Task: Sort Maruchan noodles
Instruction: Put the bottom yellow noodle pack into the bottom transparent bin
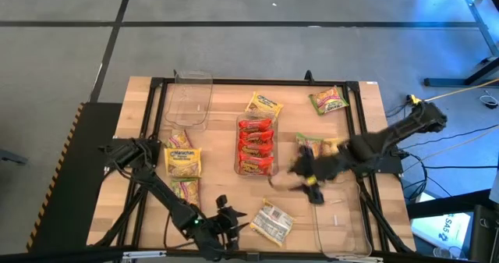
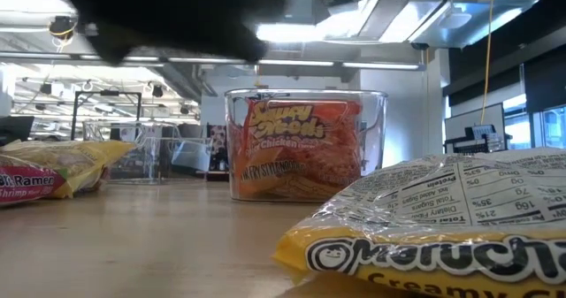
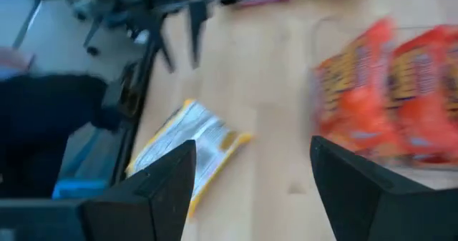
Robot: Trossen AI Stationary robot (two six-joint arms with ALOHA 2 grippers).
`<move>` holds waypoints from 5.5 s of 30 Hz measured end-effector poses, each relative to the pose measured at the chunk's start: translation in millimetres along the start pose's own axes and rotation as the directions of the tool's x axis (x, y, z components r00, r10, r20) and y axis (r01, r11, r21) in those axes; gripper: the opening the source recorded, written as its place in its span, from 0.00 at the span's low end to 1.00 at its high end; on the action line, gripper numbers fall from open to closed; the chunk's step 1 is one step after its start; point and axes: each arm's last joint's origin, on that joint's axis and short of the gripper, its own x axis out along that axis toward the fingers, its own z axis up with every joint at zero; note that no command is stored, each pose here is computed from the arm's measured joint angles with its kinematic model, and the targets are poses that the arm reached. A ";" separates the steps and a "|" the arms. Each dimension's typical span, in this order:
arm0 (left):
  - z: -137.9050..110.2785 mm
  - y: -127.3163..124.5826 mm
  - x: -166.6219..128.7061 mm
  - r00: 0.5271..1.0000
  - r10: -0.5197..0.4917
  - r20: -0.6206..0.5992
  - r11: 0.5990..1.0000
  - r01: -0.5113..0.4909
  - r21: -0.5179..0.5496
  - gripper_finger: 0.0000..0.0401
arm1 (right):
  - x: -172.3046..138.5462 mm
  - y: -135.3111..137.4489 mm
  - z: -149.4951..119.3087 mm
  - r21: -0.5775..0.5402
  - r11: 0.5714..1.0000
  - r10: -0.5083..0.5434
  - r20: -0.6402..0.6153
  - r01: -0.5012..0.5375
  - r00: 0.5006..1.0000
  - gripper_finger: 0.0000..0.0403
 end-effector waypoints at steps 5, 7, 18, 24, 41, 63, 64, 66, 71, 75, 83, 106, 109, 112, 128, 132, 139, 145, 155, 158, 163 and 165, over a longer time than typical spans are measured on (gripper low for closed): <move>16.1 0.0 22.7 0.987 -0.162 0.005 0.987 0.162 -0.011 0.33 | 18.7 39.0 -33.1 -0.050 0.999 -0.013 -0.016 0.012 1.000 0.61; 18.2 0.1 31.5 0.975 -0.223 0.011 0.974 0.223 -0.023 0.33 | 30.4 48.8 -46.8 -0.049 0.998 -0.037 -0.015 0.037 0.999 0.61; -7.7 3.1 52.7 0.949 -0.299 -0.100 0.953 0.291 -0.086 0.33 | 109.2 65.7 -92.8 -0.012 0.999 -0.046 -0.127 0.045 0.991 0.61; -16.7 11.5 57.3 0.962 -0.219 -0.163 0.974 0.207 -0.089 0.33 | 137.1 66.3 -106.8 -0.051 0.995 -0.088 -0.147 0.081 0.985 0.61; -4.9 9.6 37.7 0.941 -0.243 -0.234 0.969 0.223 -0.107 0.33 | 147.1 27.6 -79.5 -0.117 0.940 -0.327 -0.043 0.320 0.944 0.61; -22.7 18.9 47.5 0.987 -0.031 -0.160 0.999 0.037 0.034 0.33 | 163.5 82.2 -136.2 -0.106 0.984 -0.161 -0.230 0.140 0.960 0.61; -22.6 18.8 47.7 0.987 -0.032 -0.159 0.999 0.038 0.032 0.33 | 166.9 78.5 -136.2 -0.107 0.981 -0.185 -0.227 0.164 0.956 0.61; -22.6 19.6 48.7 0.986 -0.033 -0.164 0.999 0.038 0.032 0.33 | 170.0 74.1 -133.1 -0.095 0.978 -0.201 -0.215 0.184 0.956 0.61; -21.6 21.0 50.7 0.985 -0.037 -0.169 0.999 0.043 0.031 0.33 | 175.9 66.0 -122.3 -0.057 0.973 -0.228 -0.136 0.222 0.964 0.61; -21.8 17.7 50.2 0.975 -0.098 -0.197 0.995 0.102 0.007 0.33 | 177.1 66.9 -106.8 -0.041 0.973 -0.230 -0.088 0.227 0.969 0.61; -21.5 8.9 47.7 0.941 -0.236 -0.243 0.972 0.230 -0.054 0.33 | 168.1 81.0 -58.9 0.013 0.977 -0.211 -0.014 0.211 0.977 0.61; -27.3 5.1 11.8 0.806 -0.268 -0.528 0.955 0.151 -0.255 0.33 | 171.3 52.1 -7.7 0.045 0.936 -0.353 0.132 0.350 0.926 0.61; -19.5 1.3 0.6 0.834 -0.266 -0.483 0.959 0.179 -0.220 0.33 | 171.6 53.0 -0.7 0.080 0.918 -0.396 0.224 0.388 0.891 0.61; -3.4 -1.4 -12.0 0.862 -0.276 -0.424 0.956 0.203 -0.209 0.33 | 171.1 52.5 3.3 0.126 0.887 -0.460 0.289 0.443 0.839 0.61; 4.3 -8.4 -18.3 0.965 -0.182 -0.187 0.979 0.160 -0.130 0.33 | 163.0 105.0 -52.8 -0.206 0.970 -0.146 -0.066 0.130 0.987 0.61; -4.0 -7.9 -5.8 0.955 -0.204 -0.216 0.974 0.175 -0.146 0.33 | 174.4 115.6 -72.3 -0.230 0.960 -0.173 -0.051 0.157 0.984 0.61; -8.4 0.7 11.2 0.963 -0.154 -0.222 0.982 0.124 -0.143 0.33 | 197.5 113.0 -87.6 -0.200 0.954 -0.235 -0.045 0.222 0.971 0.61; -2.9 4.2 18.8 0.951 -0.191 -0.245 0.974 0.151 -0.171 0.33 | 202.6 89.5 -90.3 -0.235 0.881 -0.436 -0.060 0.411 0.898 0.61; -1.8 1.6 17.1 0.929 -0.249 -0.276 0.964 0.208 -0.168 0.33 | 159.6 72.2 -66.6 -0.286 0.743 -0.656 -0.137 0.605 0.742 0.61; -0.1 0.7 15.5 0.916 -0.276 -0.291 0.956 0.229 -0.183 0.33 | 156.3 90.0 -70.8 -0.258 0.814 -0.566 -0.154 0.520 0.810 0.61; 5.9 1.9 11.0 0.918 -0.268 -0.292 0.958 0.220 -0.186 0.33 | 164.6 115.8 -80.5 -0.159 0.913 -0.390 -0.078 0.375 0.917 0.61; 8.0 5.3 6.2 0.916 -0.245 -0.318 0.964 0.197 -0.175 0.33 | 170.6 116.5 -84.4 -0.135 0.938 -0.329 -0.069 0.318 0.942 0.61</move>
